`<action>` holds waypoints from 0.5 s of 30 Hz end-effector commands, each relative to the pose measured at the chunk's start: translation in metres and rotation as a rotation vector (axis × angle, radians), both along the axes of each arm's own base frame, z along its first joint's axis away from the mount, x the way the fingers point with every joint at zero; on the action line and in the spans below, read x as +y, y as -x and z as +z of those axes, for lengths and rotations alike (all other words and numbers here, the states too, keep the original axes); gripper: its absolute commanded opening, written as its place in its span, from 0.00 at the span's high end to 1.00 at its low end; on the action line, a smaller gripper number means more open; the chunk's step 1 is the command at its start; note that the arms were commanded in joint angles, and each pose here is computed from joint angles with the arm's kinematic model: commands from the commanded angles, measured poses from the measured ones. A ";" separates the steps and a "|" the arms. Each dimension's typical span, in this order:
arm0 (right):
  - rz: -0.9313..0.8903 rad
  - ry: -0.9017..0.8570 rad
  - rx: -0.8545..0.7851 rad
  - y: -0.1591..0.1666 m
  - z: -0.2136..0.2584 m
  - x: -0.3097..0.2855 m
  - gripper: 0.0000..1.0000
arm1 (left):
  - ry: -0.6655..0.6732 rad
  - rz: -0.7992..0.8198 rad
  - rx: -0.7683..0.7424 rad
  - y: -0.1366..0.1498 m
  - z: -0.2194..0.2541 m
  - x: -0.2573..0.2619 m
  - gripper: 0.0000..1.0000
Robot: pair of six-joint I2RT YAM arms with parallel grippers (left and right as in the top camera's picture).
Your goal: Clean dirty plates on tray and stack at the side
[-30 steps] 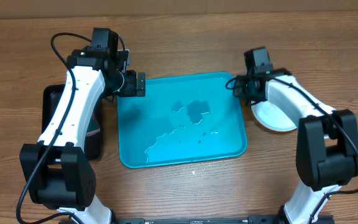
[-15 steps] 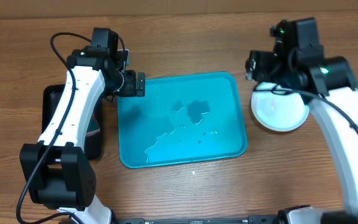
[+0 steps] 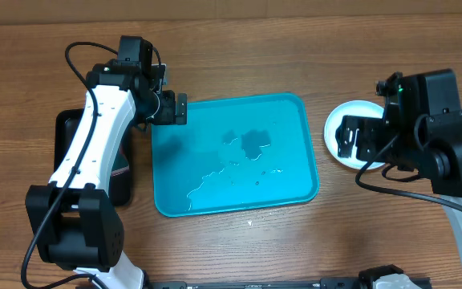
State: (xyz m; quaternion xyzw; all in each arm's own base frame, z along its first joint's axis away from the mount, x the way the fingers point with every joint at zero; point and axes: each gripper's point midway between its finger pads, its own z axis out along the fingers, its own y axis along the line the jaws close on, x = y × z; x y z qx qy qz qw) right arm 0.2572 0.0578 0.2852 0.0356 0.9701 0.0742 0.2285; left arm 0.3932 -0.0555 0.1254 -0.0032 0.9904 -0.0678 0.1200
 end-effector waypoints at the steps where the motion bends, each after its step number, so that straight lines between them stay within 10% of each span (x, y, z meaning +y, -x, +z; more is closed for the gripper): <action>1: -0.013 0.031 0.025 0.006 -0.002 -0.007 0.00 | -0.007 0.004 -0.038 -0.004 0.012 0.002 0.00; 15: 0.034 0.073 -0.191 -0.031 0.019 -0.007 0.00 | -0.007 0.004 -0.038 -0.004 0.012 0.002 0.00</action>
